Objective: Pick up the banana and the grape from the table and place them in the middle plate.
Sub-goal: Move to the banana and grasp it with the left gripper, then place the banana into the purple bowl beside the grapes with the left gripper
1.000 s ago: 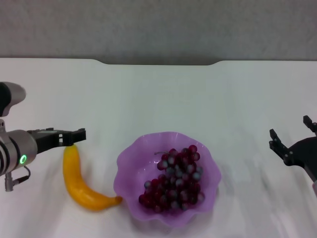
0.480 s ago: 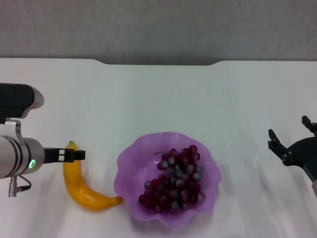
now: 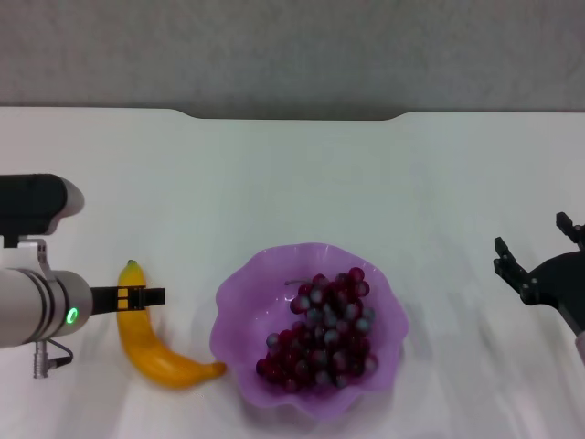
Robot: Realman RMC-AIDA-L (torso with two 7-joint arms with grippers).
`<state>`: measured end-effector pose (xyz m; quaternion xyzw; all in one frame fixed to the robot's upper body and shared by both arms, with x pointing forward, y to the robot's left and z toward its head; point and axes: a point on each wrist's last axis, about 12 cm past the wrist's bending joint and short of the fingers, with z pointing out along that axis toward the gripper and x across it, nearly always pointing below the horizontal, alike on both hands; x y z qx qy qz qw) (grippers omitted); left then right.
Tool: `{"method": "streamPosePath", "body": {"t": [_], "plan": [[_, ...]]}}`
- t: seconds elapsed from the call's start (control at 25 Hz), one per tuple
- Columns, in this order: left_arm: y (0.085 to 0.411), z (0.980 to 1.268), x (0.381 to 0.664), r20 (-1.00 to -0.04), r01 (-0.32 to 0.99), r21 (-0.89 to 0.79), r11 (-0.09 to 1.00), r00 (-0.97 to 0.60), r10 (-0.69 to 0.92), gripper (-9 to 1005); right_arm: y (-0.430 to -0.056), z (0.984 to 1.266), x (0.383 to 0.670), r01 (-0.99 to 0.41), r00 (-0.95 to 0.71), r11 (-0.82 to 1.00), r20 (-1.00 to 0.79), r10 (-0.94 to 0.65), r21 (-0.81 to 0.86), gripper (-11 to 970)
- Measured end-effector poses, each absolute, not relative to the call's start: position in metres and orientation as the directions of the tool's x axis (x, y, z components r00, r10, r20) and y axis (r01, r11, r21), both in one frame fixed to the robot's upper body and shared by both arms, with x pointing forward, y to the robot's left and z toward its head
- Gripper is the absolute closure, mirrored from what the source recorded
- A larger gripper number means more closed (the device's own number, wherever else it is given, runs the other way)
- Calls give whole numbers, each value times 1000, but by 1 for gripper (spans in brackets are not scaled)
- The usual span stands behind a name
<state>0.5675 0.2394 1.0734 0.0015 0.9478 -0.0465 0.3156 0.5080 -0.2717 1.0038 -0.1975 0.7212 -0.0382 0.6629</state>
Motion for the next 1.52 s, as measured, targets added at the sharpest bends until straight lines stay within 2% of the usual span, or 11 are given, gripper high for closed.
{"method": "streamPosePath", "body": {"t": [0.72, 0.96, 1.16, 1.52], "plan": [[236, 1048, 567, -601, 32, -90, 995, -799, -29, 102, -270, 1006, 509, -233, -31, 920, -943, -331, -315, 75], [237, 1044, 567, -589, 30, -80, 996, -808, -23, 136, -270, 1006, 510, -233, -29, 920, -943, -331, -315, 75], [237, 1045, 569, -600, 35, -82, 996, -800, -21, 334, -271, 1006, 509, -232, -31, 920, -943, -331, -315, 75], [237, 1044, 568, -603, 40, -80, 996, -797, -16, 452, -270, 1006, 510, -234, -29, 919, -943, -331, -316, 75]]}}
